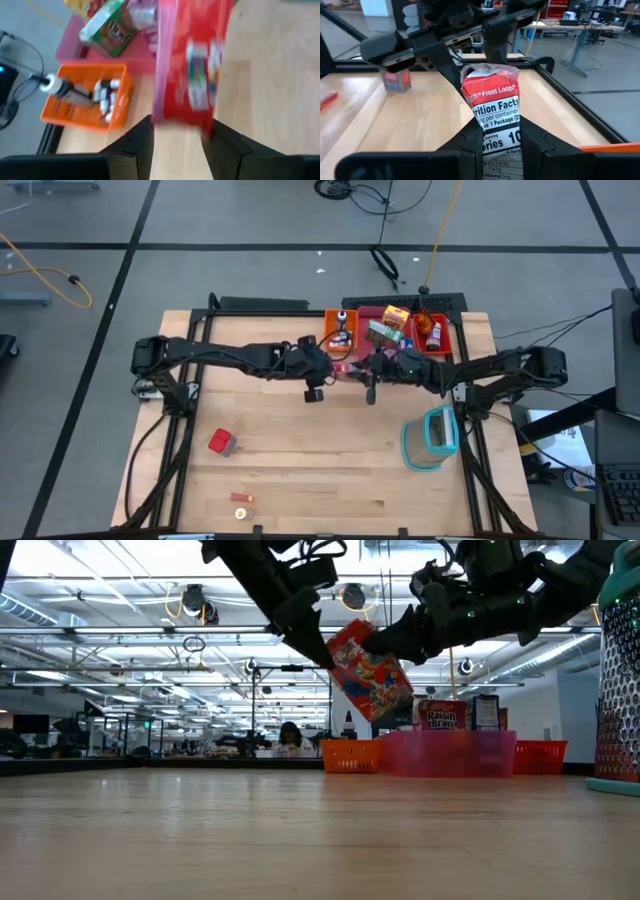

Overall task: Pick & Place Kitchen Items
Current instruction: Put the red cereal box into the pink bin

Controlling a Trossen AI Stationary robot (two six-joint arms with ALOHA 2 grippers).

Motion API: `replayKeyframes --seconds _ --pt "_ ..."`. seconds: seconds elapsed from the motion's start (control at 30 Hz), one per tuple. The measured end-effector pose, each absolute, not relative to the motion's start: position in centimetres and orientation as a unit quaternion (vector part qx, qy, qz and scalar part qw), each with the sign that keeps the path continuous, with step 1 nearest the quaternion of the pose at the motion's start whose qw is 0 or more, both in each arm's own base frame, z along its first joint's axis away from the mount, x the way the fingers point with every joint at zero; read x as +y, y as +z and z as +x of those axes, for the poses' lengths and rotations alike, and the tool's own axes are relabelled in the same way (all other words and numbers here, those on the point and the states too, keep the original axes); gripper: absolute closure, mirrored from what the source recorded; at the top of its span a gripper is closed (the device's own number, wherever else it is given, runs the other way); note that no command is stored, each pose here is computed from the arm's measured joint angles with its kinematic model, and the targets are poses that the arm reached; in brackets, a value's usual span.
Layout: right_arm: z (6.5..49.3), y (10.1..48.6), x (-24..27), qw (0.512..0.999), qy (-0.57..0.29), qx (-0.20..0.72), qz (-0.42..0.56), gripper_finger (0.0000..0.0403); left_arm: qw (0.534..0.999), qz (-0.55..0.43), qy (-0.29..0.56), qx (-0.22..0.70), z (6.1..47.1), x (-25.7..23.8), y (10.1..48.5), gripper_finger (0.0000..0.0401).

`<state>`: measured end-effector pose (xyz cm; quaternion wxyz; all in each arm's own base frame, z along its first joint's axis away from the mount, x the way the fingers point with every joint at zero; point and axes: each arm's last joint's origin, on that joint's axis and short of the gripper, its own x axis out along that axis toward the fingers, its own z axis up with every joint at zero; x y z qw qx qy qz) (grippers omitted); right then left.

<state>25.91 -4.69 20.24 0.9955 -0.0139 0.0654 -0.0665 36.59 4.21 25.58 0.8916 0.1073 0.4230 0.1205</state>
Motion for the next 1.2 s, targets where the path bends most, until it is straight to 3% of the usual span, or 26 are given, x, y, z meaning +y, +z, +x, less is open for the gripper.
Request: replayKeyframes --seconds 0.4,0.63,0.87,1.2 --pt "24.5 21.0 -7.2 0.99 -0.133 0.051 -0.022 0.034 0.858 0.06 0.173 0.481 34.9 6.2 25.1 0.0252" --pt "22.8 21.0 -9.1 0.971 -0.236 0.027 -0.033 0.034 0.863 0.062 0.163 0.474 35.1 5.6 25.2 0.0251" --pt "21.2 21.0 -10.4 0.958 -0.283 -0.022 -0.039 0.0341 0.872 0.064 0.155 0.46 35.4 5.1 25.4 0.0251" --pt "20.0 20.5 -12.0 0.945 -0.324 -0.023 -0.04 0.0341 0.881 0.063 0.154 0.442 35.8 5.0 25.6 0.0251"
